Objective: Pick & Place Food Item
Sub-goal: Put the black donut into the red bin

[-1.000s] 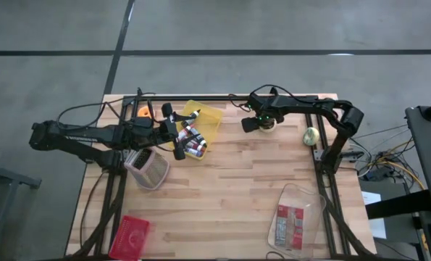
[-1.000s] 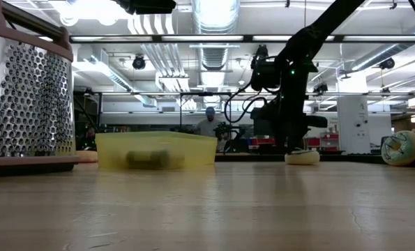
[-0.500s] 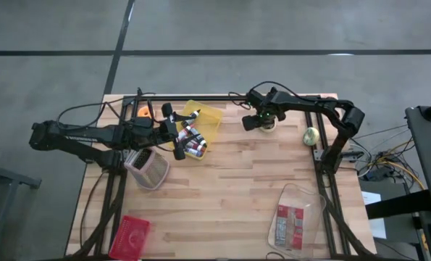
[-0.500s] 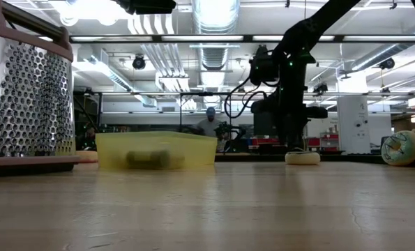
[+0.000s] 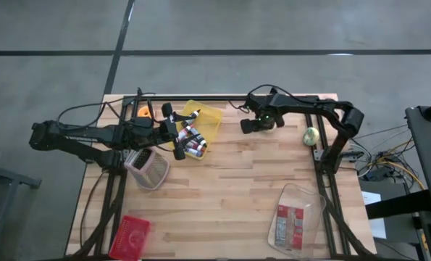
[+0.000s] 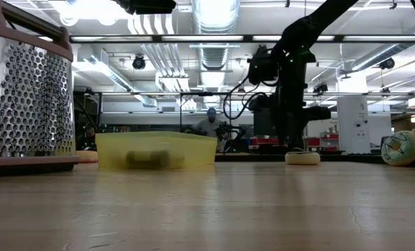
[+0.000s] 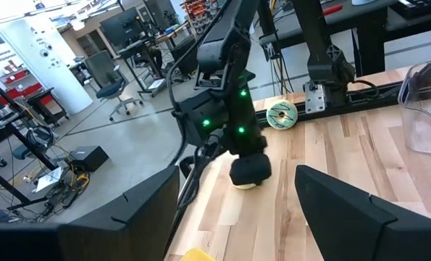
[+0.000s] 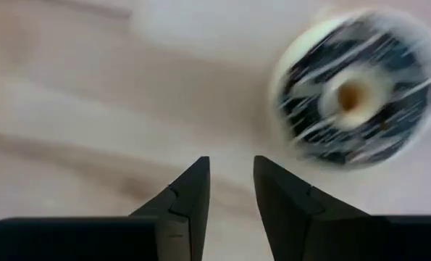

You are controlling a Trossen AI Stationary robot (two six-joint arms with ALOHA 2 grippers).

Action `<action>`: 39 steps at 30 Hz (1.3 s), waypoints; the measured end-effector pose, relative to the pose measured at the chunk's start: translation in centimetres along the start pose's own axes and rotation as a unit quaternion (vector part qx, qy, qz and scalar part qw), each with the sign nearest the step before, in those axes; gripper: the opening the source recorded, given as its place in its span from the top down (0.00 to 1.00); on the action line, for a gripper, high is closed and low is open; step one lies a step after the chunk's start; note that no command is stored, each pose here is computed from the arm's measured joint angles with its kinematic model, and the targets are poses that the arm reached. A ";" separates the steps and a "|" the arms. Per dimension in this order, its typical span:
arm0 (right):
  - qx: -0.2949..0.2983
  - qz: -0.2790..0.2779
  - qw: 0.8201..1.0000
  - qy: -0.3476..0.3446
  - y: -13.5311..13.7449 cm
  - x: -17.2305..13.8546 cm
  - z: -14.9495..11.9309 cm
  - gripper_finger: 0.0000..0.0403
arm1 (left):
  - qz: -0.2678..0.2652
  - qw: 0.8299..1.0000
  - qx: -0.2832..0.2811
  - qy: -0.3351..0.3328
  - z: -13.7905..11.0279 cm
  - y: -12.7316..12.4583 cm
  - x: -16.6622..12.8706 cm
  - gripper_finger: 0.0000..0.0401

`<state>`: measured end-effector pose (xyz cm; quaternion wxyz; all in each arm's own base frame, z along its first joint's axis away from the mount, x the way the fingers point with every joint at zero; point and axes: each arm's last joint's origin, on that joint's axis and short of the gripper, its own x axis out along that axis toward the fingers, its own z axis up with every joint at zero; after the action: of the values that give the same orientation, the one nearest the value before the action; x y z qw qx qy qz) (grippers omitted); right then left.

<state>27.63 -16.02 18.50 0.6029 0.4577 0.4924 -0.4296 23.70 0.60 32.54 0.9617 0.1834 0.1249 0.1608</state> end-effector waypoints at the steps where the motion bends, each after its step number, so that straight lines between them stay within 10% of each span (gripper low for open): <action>1: 0.013 0.007 1.000 0.004 0.3 0.0 -0.3 0.74 | 0.000 1.000 0.000 0.000 0.0 0.0 0.0 0.30; 15: -0.024 0.001 0.999 -0.022 1.7 0.0 -1.6 0.76 | 0.000 1.000 0.000 0.000 0.0 0.0 0.0 0.30; 39: -0.101 -0.009 0.992 -0.071 2.0 -0.1 -1.1 0.27 | 0.000 1.000 0.000 0.000 0.0 0.0 0.0 0.30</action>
<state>29.30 -14.53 18.76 0.6754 0.3587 0.4934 -0.4144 23.71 0.60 32.54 0.9617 0.1834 0.1249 0.1608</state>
